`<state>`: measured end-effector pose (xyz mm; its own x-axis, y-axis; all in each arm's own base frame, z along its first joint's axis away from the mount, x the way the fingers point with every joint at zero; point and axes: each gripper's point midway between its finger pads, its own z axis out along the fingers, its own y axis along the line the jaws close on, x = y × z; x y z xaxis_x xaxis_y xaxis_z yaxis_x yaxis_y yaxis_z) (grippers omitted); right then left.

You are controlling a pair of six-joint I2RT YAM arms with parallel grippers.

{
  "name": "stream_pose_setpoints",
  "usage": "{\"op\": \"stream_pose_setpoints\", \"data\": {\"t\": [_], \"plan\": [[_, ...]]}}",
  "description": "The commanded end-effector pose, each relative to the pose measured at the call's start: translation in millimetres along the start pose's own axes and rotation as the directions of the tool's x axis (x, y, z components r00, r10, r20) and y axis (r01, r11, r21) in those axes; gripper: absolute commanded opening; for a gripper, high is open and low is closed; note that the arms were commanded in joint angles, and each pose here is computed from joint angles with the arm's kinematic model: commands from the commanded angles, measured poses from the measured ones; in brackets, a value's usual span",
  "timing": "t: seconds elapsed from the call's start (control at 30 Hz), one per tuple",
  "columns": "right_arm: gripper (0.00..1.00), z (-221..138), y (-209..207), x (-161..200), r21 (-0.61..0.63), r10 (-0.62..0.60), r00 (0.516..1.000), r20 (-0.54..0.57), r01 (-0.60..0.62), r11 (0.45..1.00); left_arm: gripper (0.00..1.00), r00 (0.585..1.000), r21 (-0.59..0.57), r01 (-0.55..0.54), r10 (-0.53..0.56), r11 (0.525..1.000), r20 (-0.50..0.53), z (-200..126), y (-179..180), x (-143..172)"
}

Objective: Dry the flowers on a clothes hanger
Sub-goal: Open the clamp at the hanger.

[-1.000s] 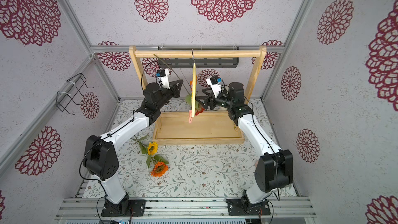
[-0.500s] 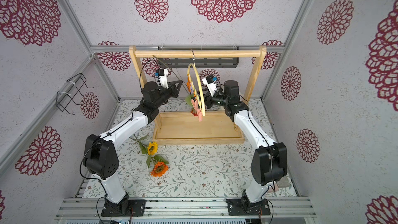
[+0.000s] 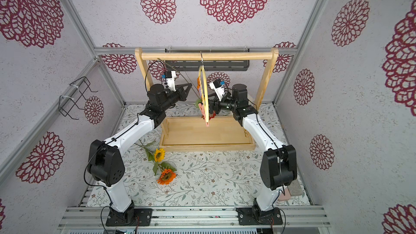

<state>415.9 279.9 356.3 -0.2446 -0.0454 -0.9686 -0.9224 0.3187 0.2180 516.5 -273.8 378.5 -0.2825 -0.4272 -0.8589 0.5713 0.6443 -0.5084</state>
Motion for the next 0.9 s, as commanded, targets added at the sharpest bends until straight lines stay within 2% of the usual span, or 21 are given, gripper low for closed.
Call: {"op": "stream_pose_setpoints", "data": {"t": [0.0,0.4,0.67,0.77,0.87], "plan": [[0.69,-2.0,14.3,-22.0,-0.053,-0.056,0.998,0.043,0.058,0.997,0.00,1.000,0.016,0.014,-0.014,1.000,-0.001,-1.7,1.5,-7.3],[0.72,-8.9,20.7,-19.3,-0.099,-0.110,0.994,0.020,0.112,0.989,0.00,0.997,0.052,0.021,-0.017,0.998,-0.074,-12.9,-1.0,6.3],[0.64,-13.0,23.6,-20.9,-0.130,-0.128,0.992,0.016,0.129,0.983,0.00,0.988,0.132,0.043,-0.023,0.990,-0.152,-21.2,-13.8,17.4],[0.64,-11.7,21.9,-20.0,-0.132,-0.119,0.993,0.016,0.120,0.984,0.00,0.984,0.156,0.064,-0.036,0.986,-0.175,-23.6,-15.5,19.0],[0.69,-9.9,16.9,-20.0,-0.115,-0.109,0.994,0.018,0.110,0.987,0.00,0.981,0.158,0.078,-0.047,0.984,-0.186,-25.8,-13.8,18.1]]}}
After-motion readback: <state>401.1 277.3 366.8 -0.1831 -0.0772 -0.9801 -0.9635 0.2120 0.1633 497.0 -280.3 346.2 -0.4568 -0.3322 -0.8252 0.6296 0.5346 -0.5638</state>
